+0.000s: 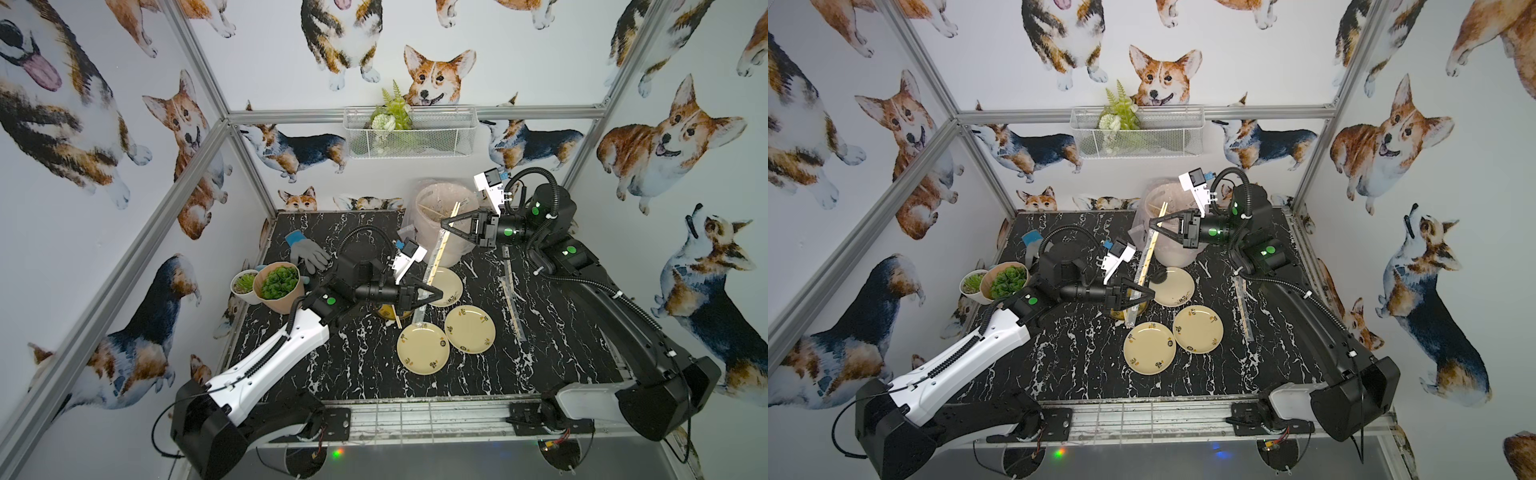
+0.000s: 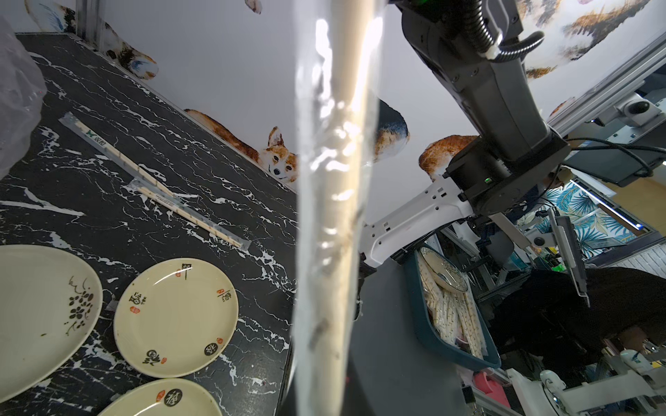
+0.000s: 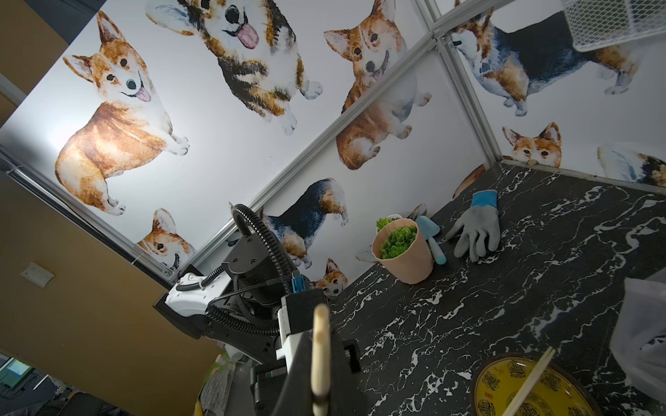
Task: Remove the packaging of disposable chopsticks
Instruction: Remove the packet bag from the disposable chopsticks.
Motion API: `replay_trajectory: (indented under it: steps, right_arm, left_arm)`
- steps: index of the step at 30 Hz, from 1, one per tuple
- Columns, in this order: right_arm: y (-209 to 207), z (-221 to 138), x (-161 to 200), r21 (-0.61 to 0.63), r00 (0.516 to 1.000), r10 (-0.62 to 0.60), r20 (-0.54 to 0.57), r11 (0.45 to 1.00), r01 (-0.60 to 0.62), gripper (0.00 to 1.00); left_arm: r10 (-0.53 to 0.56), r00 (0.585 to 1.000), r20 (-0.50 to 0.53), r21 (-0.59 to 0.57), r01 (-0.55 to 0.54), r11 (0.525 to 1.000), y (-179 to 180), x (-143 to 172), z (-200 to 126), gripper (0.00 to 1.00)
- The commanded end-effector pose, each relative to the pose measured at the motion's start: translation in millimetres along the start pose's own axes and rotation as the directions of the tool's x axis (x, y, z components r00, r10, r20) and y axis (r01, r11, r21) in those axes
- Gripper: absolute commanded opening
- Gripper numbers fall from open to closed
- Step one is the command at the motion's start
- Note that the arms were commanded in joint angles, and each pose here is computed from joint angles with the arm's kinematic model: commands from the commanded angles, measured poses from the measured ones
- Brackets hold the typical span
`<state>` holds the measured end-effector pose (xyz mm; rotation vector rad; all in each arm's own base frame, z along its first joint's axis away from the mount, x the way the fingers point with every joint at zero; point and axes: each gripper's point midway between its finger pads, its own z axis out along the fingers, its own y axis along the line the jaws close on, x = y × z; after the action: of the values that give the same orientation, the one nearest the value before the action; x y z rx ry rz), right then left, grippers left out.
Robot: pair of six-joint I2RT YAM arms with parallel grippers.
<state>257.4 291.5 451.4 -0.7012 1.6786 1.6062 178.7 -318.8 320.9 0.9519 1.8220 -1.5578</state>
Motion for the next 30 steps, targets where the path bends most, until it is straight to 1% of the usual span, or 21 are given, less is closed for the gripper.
replay_trajectory:
  steps: [1,2,3,4,5,6,8,10,12,13,14,15,17,18,21,22,24,25,28,30]
  right_arm:
    - [7.6,-0.1,-8.3,-0.025,1.000,-0.025,0.019,0.999,0.025,0.00]
    - [6.7,0.2,-7.5,-0.024,1.000,-0.020,0.018,0.999,0.021,0.00]
    - [5.4,0.6,-6.9,-0.024,1.000,-0.017,0.017,1.000,0.018,0.00]
    - [4.5,1.4,-4.6,-0.031,1.000,-0.010,0.008,0.999,0.010,0.00]
    - [4.7,2.1,-2.9,-0.041,1.000,-0.003,-0.002,0.999,0.003,0.00]
    - [5.8,3.5,0.0,-0.060,1.000,0.005,-0.017,0.998,-0.006,0.00]
    - [8.8,6.6,6.7,-0.095,0.999,0.012,-0.049,0.995,-0.016,0.00]
    - [12.7,10.3,15.1,-0.119,0.997,0.011,-0.083,0.993,-0.021,0.00]
    - [16.2,14.3,24.4,-0.129,0.993,0.002,-0.116,0.991,-0.018,0.00]
    - [16.6,15.5,27.6,-0.124,0.992,0.000,-0.126,0.992,-0.016,0.00]
    - [17.4,17.4,31.7,-0.115,0.991,-0.007,-0.136,0.993,-0.008,0.00]
    - [18.5,18.2,34.0,-0.111,0.990,-0.012,-0.139,0.994,-0.003,0.00]
    - [20.7,18.3,34.0,-0.109,0.992,-0.019,-0.127,0.994,0.005,0.00]
    - [20.8,18.2,33.1,-0.108,0.993,-0.019,-0.115,0.994,0.007,0.00]
    - [19.6,18.0,33.4,-0.106,0.996,-0.020,-0.088,0.994,0.011,0.00]
    - [19.3,18.5,35.9,-0.107,0.996,-0.018,-0.091,0.994,0.008,0.06]
    - [18.3,20.8,41.4,-0.110,0.994,-0.013,-0.106,0.994,0.001,0.15]
    - [17.2,23.1,48.0,-0.113,0.992,-0.007,-0.125,0.994,-0.007,0.17]
    - [12.1,25.3,59.9,-0.107,0.989,0.017,-0.144,0.994,-0.032,0.15]
    - [10.9,26.5,66.4,-0.108,0.987,0.027,-0.156,0.993,-0.044,0.17]
  left_arm:
    - [-0.002,1.000,-0.008,-0.014,0.001,1.000,4.4,6.3,-0.7,0.04]
    - [0.000,1.000,-0.007,-0.017,0.000,1.000,4.6,6.7,-1.1,0.04]
    - [0.003,1.000,-0.006,-0.022,-0.003,1.000,5.1,6.6,-1.6,0.09]
    - [0.009,1.000,-0.002,-0.023,-0.009,1.000,3.6,4.5,-2.4,0.26]
    - [0.019,1.000,0.007,-0.031,-0.019,0.999,2.1,1.0,-3.4,0.38]
    - [0.032,0.999,0.023,-0.048,-0.031,0.998,1.7,-4.4,-5.3,0.47]
    - [0.068,0.996,0.056,-0.067,-0.064,0.996,-3.1,-17.6,-8.7,0.57]
    - [0.103,0.992,0.078,-0.060,-0.099,0.993,-11.4,-30.9,-10.7,0.57]
    - [0.122,0.988,0.091,-0.040,-0.119,0.992,-18.4,-41.7,-9.8,0.55]
    - [0.124,0.988,0.093,-0.025,-0.122,0.992,-20.7,-45.5,-8.8,0.52]
    - [0.122,0.988,0.097,-0.007,-0.122,0.992,-23.6,-49.6,-7.2,0.45]
    - [0.117,0.988,0.100,0.009,-0.118,0.993,-25.2,-52.7,-5.4,0.33]
    - [0.105,0.989,0.102,0.036,-0.109,0.993,-25.6,-55.9,-1.6,0.02]
    - [0.097,0.990,0.100,0.036,-0.102,0.994,-23.3,-56.0,0.1,0.00]
    - [0.085,0.990,0.113,0.025,-0.088,0.996,-18.5,-55.9,1.2,0.00]
    - [0.085,0.989,0.124,0.020,-0.088,0.996,-18.2,-56.7,0.3,0.00]
    - [0.090,0.985,0.148,0.002,-0.092,0.996,-17.0,-59.3,-1.9,0.00]
    - [0.094,0.983,0.156,-0.003,-0.095,0.996,-17.5,-60.6,-2.8,0.00]
    - [0.108,0.978,0.176,-0.014,-0.107,0.994,-20.4,-65.4,-6.2,0.00]
    - [0.126,0.972,0.197,-0.020,-0.125,0.992,-25.6,-70.8,-9.7,0.00]
